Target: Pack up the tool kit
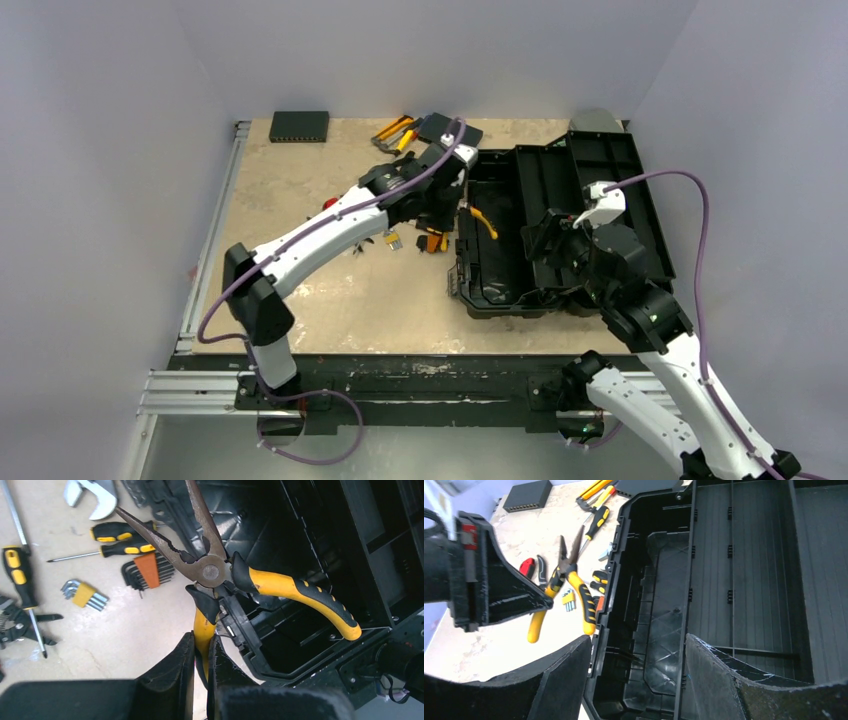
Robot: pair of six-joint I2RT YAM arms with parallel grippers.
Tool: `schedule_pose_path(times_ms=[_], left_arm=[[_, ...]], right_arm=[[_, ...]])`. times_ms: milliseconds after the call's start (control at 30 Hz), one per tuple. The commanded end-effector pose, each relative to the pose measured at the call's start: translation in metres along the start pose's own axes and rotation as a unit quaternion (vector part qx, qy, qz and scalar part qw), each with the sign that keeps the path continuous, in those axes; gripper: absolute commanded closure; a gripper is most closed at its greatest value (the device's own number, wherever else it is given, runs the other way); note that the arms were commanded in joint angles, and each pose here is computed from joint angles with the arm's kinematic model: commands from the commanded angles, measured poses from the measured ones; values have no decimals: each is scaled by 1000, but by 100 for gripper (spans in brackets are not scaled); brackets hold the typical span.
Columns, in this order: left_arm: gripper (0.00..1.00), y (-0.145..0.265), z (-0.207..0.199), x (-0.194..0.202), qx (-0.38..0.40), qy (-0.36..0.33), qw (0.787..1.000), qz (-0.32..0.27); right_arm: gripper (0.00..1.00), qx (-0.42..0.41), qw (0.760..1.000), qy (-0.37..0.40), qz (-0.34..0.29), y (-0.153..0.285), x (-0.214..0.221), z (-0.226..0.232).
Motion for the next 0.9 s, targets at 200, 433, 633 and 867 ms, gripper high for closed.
schedule_pose_path(times_ms=[200,433,633,867], left_arm=[[100,-37,-46,-8,75,9,996,47],[96,-65,-54,-5,73,11,995,71],[57,-66,-61,-5,91,19,993,78],[24,-32,-43,-12,84,34,995,30]], right_arm=[[31,45,999,-9,-29,13,-2,-18],[31,49,998,-8,-30,15,1,-20],[31,53,999,-3,-8,6,8,-19],[31,54,999,-3,-9,7,9,-21]])
Point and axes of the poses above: each gripper's point midway between its finger pads, its own y axis back along the fingers, its own z axis along the line the jaws close on, x = y × z, the point moved 4 cm from there along y, back along the fingers, and after that the axes turned 1 degree about y, right-handed, at the moved point
